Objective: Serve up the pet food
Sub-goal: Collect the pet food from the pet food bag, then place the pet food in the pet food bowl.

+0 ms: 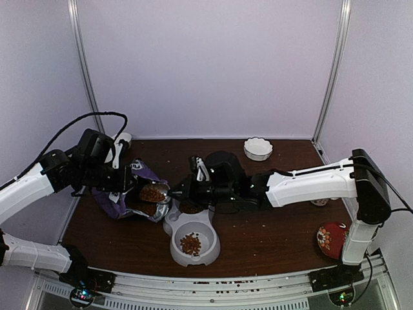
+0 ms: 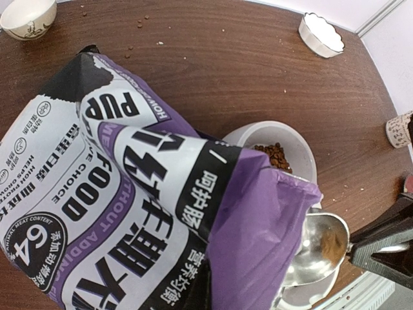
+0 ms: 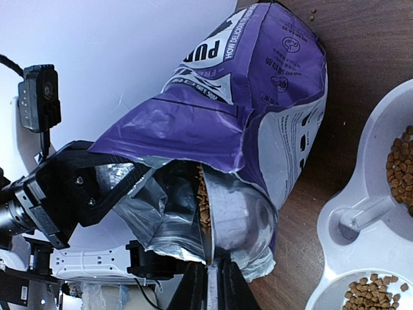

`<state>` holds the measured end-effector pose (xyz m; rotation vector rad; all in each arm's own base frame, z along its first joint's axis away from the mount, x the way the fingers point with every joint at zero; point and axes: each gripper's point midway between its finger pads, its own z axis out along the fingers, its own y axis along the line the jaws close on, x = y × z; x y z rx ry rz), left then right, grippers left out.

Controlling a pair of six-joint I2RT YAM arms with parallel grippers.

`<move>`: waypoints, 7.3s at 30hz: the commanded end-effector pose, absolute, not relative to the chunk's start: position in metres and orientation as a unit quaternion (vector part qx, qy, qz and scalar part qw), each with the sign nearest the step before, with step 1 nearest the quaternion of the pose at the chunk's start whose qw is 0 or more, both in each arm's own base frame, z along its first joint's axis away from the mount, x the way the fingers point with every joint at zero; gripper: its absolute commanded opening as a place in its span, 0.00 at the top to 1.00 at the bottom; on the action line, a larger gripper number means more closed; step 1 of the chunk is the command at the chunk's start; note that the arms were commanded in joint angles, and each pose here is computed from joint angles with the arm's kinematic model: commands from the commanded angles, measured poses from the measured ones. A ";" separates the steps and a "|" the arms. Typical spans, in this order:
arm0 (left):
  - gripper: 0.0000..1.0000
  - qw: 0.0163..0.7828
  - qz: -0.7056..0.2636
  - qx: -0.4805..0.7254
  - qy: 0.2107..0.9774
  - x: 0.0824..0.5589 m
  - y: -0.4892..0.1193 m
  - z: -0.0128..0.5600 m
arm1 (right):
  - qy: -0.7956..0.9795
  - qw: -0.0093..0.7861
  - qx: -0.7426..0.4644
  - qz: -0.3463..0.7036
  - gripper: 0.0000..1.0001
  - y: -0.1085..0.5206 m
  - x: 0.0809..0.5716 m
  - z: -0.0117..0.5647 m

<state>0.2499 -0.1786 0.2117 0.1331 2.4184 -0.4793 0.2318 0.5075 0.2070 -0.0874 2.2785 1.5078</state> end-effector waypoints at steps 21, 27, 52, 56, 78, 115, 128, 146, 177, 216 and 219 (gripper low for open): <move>1.00 0.365 -0.162 0.042 0.916 0.261 -0.170 0.223 | 0.843 0.242 -0.059 0.477 1.00 0.490 0.224 0.211; 1.00 0.366 -0.155 0.042 0.917 0.261 -0.167 0.225 | 0.843 0.239 -0.055 0.479 1.00 0.489 0.223 0.211; 1.00 0.377 -0.138 0.046 0.915 0.260 -0.159 0.222 | 0.782 0.201 -0.031 0.590 1.00 0.495 0.212 0.228; 1.00 0.379 -0.135 0.049 0.914 0.260 -0.158 0.223 | 0.768 0.196 -0.024 0.609 1.00 0.494 0.212 0.233; 1.00 0.391 -0.094 0.076 0.912 0.268 -0.151 0.230 | 0.712 0.159 -0.013 0.683 1.00 0.480 0.195 0.255; 1.00 0.426 -0.033 0.078 0.901 0.277 -0.109 0.247 | 0.705 0.146 -0.017 0.694 1.00 0.448 0.173 0.267; 1.00 0.426 -0.036 0.070 0.901 0.278 -0.104 0.246 | 0.720 0.146 -0.023 0.678 1.00 0.428 0.162 0.259; 1.00 0.426 -0.035 0.068 0.902 0.278 -0.102 0.246 | 0.729 0.152 -0.023 0.667 1.00 0.400 0.155 0.253; 1.00 0.426 -0.035 0.063 0.902 0.280 -0.100 0.246 | 0.767 0.176 0.006 0.617 1.00 0.341 0.160 0.218; 1.00 0.432 -0.039 0.058 0.899 0.277 -0.096 0.249 | 0.880 0.144 -0.057 0.449 1.00 0.348 0.152 0.152; 1.00 0.432 -0.039 0.057 0.899 0.277 -0.096 0.249 | 0.882 0.144 -0.059 0.445 1.00 0.348 0.151 0.151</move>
